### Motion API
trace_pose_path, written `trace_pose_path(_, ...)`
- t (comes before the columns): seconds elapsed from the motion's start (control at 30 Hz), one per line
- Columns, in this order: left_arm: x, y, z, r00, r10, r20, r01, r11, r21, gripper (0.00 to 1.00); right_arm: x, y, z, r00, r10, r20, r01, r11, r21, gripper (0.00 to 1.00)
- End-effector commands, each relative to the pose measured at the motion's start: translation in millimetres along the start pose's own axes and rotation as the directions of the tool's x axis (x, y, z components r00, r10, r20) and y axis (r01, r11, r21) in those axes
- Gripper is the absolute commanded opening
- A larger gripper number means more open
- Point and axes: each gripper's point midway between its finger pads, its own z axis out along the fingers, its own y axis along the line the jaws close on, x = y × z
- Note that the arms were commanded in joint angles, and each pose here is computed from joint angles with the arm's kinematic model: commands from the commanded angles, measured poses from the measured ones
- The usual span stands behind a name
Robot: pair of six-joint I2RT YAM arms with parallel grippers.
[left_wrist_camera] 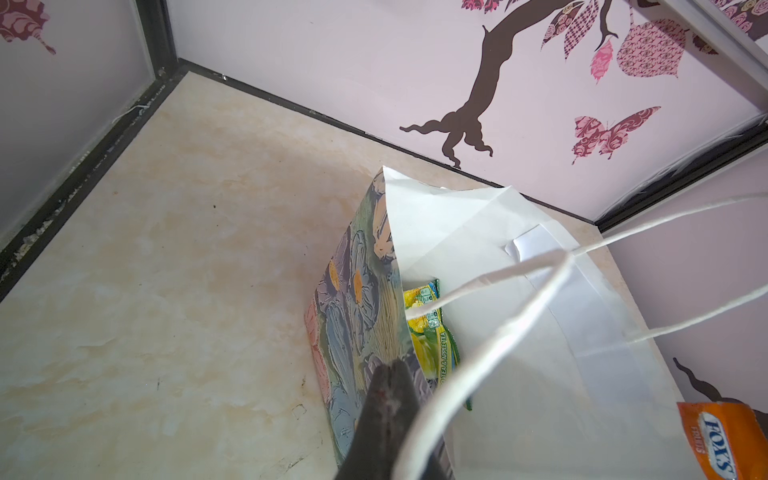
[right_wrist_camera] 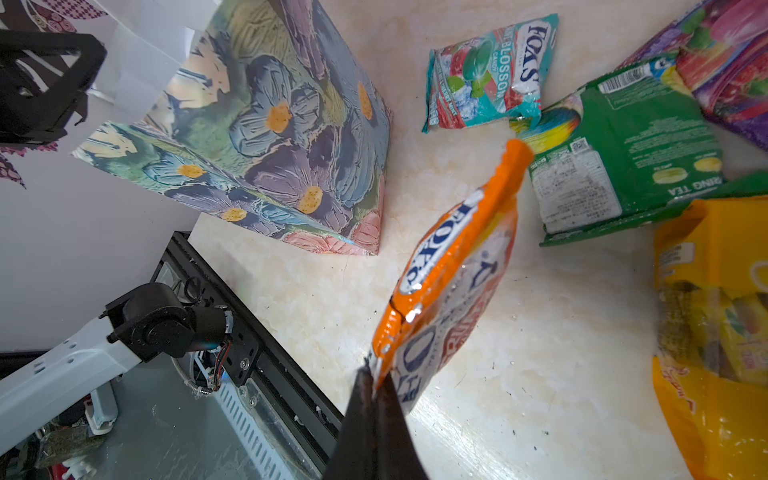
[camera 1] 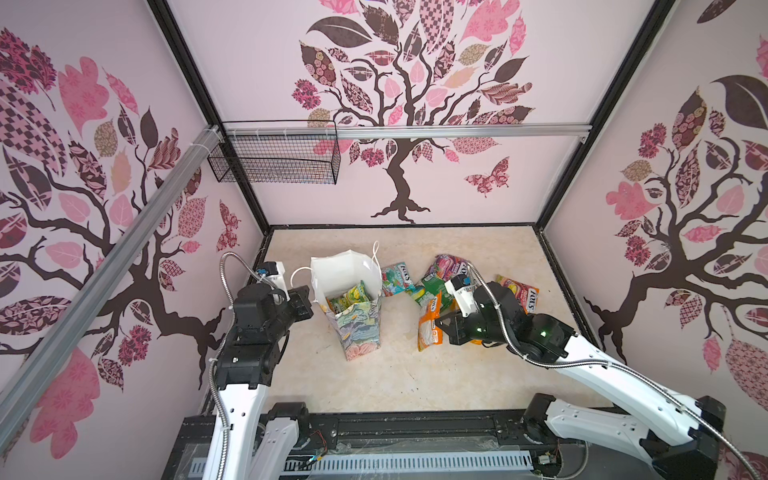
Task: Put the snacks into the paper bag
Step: 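Lift the orange FOX'S Fruits bag with the right gripper, then carry the orange FOX'S bag with the right gripper over the paper bag opening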
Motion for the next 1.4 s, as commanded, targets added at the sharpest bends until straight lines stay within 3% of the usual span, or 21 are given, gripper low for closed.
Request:
trace_pose_path(0.0,-9.9,-3.4,-6.2,0.999,0.014,0.036,-0.014,1.000,0.007,0.03,-28.5,22.9,-12.3,0.996,-0.066,0.055,0.068,0.997,-0.040,0.00)
trace_pose_path(0.63,-9.5,-2.0,-6.5,0.999,0.009,0.039,-0.009,1.000,0.001,0.03,-127.3,134.2,-49.5,0.956,-0.194,0.222,0.245,0.941,-0.232,0.00)
trace_pose_path(0.93,-8.2,-1.2,-6.1,0.999,0.009,0.033,-0.009,1.000,-0.003,0.03,-164.2,180.3,-69.4,0.919,-0.252,0.304,0.331,0.911,-0.245,0.00)
trace_pose_path(1.2,-7.4,-1.7,-7.3,0.999,0.011,0.032,-0.010,1.000,-0.001,0.03,-187.3,215.0,-73.1,0.896,-0.273,0.349,0.382,0.876,-0.295,0.00)
trace_pose_path(1.37,-7.9,-1.2,-8.3,0.999,0.012,0.037,-0.012,1.000,-0.004,0.03,-195.1,230.0,-59.4,0.893,-0.315,0.321,0.412,0.858,-0.306,0.00)
